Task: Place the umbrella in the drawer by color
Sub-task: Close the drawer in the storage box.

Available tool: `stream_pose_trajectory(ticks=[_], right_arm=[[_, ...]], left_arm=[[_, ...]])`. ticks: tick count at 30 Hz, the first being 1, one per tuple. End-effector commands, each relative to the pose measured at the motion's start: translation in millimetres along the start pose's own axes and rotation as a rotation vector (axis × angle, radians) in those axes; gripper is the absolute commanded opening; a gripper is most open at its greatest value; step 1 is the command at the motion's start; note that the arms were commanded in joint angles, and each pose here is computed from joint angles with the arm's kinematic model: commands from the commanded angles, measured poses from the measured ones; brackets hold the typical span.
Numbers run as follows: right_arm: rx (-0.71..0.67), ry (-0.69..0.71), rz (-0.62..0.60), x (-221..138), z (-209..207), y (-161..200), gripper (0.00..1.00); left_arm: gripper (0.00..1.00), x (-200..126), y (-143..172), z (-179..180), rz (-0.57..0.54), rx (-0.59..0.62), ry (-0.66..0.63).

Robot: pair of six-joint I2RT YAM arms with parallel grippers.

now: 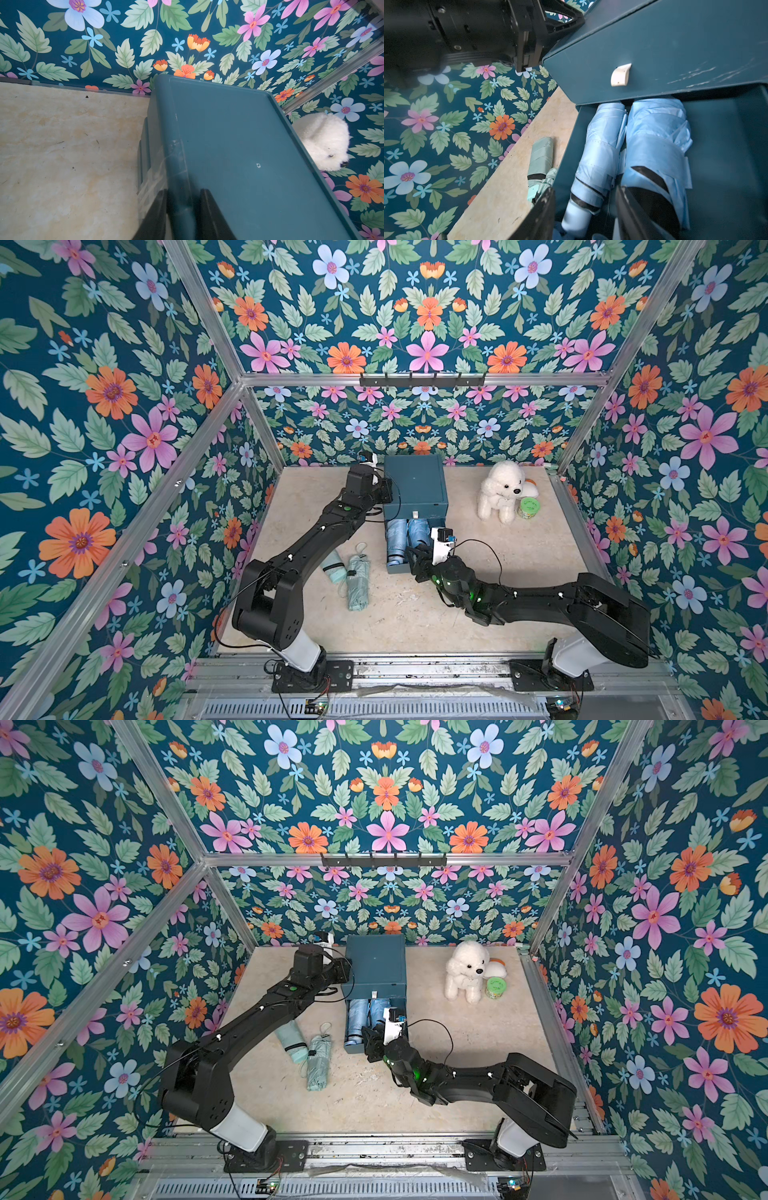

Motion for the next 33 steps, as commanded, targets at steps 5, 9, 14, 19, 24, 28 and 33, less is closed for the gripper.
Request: stream_pose_trajectory(ticks=[5, 9, 14, 19, 24, 28, 33], right_arm=[[-0.057, -0.004, 0.072, -41, 14, 22, 0.52], [0.0, 0.038, 0.112, -60, -2, 45, 0.52], [-0.044, 0.08, 0.096, -52, -8, 58, 0.52], [-0.126, 0.096, 0.068, -27, 1, 58, 0.51], [-0.168, 0.148, -0.017, -10, -1, 53, 0.51], [-0.196, 0.163, -0.053, 1, -4, 47, 0.51], [-0.213, 0.176, -0.077, 13, -11, 35, 0.5]], left_arm=[[0.31, -1, 61, 23, 0.356, 0.021, -0.098], [0.31, -1, 63, 23, 0.363, 0.018, -0.101], [0.31, 0, 64, 23, 0.368, 0.011, -0.099], [0.31, -1, 66, 24, 0.374, 0.016, -0.101], [0.31, -1, 66, 23, 0.375, 0.016, -0.095], [0.31, 0, 66, 23, 0.379, 0.019, -0.094], [0.31, -1, 66, 22, 0.381, 0.023, -0.091]])
Point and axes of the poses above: each gripper's point midway between its finger pads, its own x axis out along the fingers, its own z axis along the line the jaws close on, y = z × x, the point moved 8 cm from there along -x, back along the fingers, and after that the axes turned 6 degrees about -x, right-handed, at the moved point
